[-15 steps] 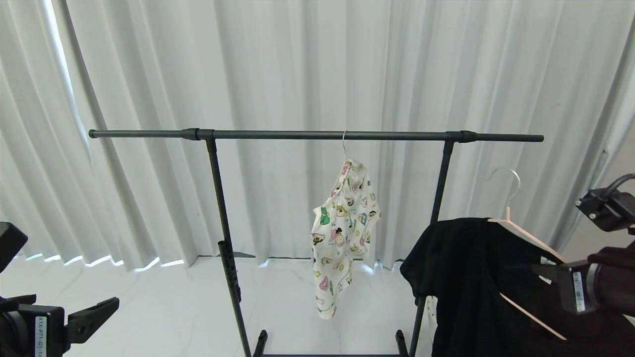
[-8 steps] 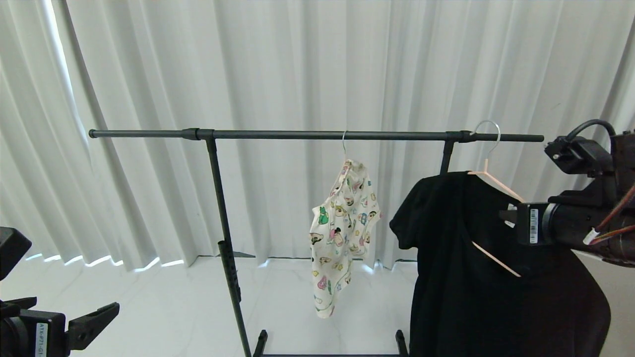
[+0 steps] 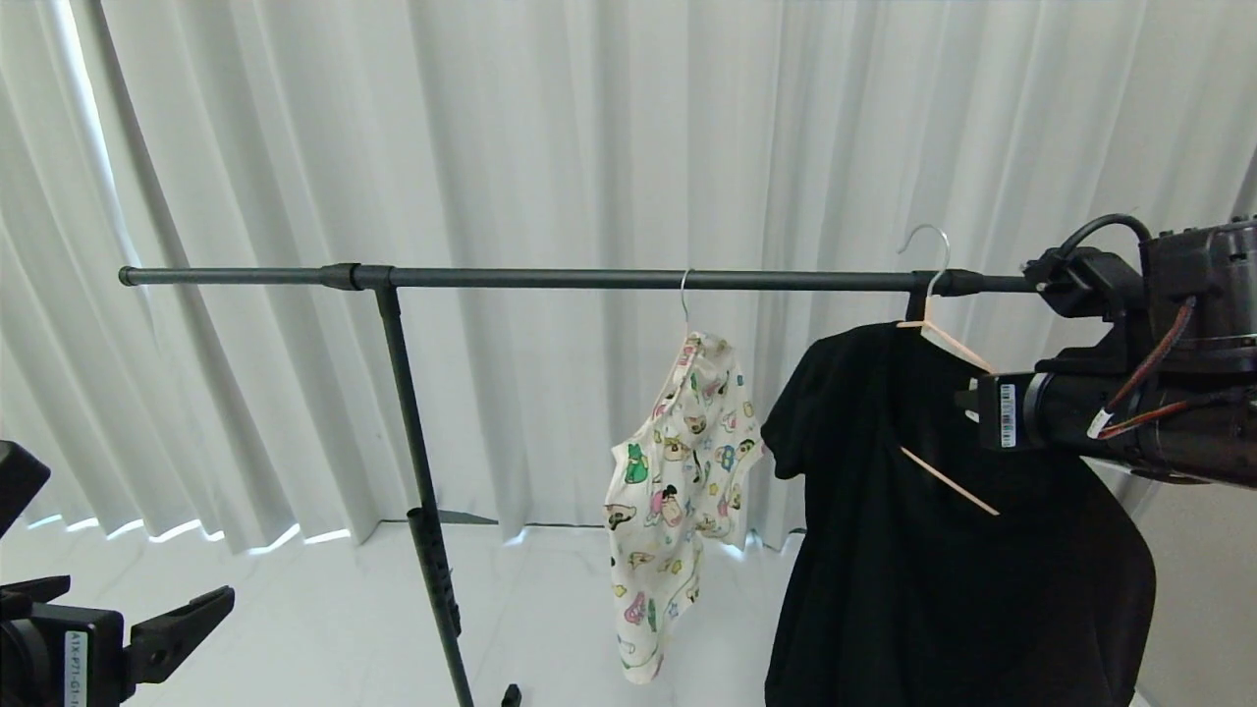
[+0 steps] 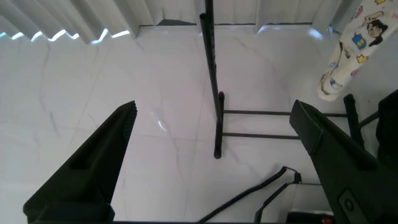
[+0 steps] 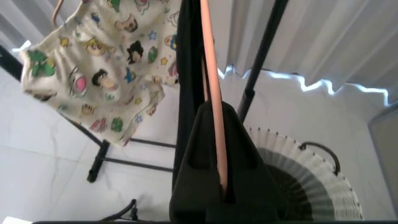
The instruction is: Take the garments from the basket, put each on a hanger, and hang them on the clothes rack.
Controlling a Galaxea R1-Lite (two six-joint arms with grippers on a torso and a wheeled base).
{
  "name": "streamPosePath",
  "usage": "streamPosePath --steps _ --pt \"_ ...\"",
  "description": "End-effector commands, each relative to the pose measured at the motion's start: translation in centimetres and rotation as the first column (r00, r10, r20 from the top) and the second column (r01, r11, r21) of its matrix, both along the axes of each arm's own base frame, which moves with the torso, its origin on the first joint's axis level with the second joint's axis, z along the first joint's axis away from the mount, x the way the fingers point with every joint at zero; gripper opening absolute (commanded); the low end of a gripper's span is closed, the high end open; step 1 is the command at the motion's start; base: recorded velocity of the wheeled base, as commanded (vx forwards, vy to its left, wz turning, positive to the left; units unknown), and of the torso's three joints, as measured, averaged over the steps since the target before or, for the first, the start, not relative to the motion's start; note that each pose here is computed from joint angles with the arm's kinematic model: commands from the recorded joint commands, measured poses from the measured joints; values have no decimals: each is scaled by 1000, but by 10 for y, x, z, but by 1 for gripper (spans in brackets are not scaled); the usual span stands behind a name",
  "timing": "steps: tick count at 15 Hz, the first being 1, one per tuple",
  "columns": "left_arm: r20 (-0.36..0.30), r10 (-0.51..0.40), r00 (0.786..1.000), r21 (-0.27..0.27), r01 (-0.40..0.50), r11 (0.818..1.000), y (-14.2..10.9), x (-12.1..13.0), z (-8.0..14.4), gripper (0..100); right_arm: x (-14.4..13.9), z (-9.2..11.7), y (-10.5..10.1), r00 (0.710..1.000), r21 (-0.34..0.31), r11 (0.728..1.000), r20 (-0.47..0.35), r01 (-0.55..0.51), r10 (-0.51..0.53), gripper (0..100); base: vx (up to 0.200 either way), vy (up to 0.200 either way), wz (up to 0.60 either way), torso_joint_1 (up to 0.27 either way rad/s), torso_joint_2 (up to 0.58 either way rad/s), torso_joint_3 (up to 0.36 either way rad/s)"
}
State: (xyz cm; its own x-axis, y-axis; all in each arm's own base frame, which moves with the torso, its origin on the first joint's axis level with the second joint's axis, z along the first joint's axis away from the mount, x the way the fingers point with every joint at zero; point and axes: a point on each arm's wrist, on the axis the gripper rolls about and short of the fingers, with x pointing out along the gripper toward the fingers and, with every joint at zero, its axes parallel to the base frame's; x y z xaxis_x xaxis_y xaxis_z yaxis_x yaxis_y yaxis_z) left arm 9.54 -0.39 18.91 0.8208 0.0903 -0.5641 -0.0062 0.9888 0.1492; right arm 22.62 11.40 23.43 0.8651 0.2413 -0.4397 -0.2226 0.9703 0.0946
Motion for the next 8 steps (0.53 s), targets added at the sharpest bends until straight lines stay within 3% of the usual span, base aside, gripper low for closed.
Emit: streamPosePath --steps 1,8 --pt "-3 -18 1000 0 18 1000 -2 0 -1 100 2 -2 1 1000 -4 1000 -7 1 -1 0 200 0 0 7 2 2" --pt "0 -65 998 2 65 998 -6 -1 -1 100 16 -9 0 1000 -14 1000 -8 24 -24 0 200 0 0 2 3 4"
